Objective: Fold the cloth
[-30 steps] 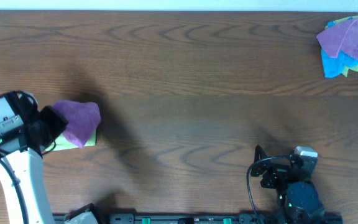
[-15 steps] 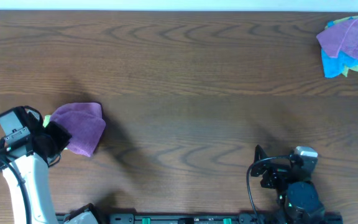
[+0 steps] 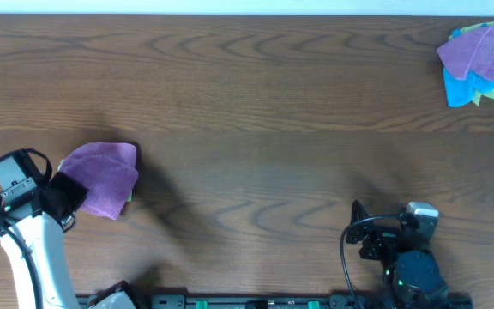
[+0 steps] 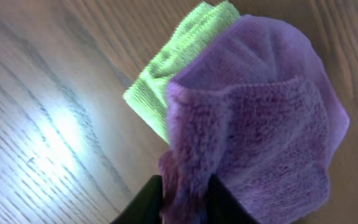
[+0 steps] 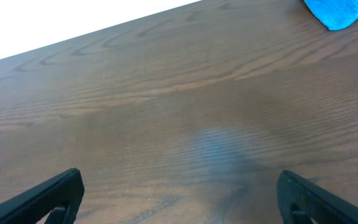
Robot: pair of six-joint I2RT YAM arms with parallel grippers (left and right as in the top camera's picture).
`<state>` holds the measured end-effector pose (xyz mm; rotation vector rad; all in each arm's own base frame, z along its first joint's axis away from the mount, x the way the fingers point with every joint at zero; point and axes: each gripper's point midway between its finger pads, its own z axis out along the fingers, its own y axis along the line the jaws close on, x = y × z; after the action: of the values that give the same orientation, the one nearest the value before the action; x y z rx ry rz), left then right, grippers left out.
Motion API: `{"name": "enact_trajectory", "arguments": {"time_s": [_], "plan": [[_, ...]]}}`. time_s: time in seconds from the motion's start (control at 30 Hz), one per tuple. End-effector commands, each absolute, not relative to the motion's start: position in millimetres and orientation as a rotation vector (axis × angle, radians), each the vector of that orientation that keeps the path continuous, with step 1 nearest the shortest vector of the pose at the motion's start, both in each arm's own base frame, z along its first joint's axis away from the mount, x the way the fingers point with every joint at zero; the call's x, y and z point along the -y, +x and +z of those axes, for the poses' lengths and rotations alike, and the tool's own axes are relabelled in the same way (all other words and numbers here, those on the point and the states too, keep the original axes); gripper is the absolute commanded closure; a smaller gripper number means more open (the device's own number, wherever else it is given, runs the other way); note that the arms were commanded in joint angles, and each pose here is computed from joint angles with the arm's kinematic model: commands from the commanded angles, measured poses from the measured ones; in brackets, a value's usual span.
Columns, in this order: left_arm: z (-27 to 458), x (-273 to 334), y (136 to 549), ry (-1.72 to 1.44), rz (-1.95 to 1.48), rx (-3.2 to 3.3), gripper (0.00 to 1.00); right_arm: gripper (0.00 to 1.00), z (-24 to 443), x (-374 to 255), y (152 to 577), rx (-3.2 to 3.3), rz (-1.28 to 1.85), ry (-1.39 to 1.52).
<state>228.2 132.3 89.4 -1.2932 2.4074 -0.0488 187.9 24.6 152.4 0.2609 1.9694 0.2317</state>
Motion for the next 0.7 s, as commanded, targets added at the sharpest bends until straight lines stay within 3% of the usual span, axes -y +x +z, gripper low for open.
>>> {"name": "enact_trajectory", "arguments": {"time_s": [0.0,0.23,0.67], "plan": [[90,-140,222,-1.339,-0.011,-2.38,0.68,0.01,152,-22,188,-1.961,0.228,0.283],[90,-144,220,-1.371,-0.01,-2.361,0.51,0.01,152,-22,188,-1.961,0.228,0.283],[126,-137,216,-1.299,-0.024,-2.258,0.04,0.01,152,-22,188,-1.961,0.228,0.283]]}}
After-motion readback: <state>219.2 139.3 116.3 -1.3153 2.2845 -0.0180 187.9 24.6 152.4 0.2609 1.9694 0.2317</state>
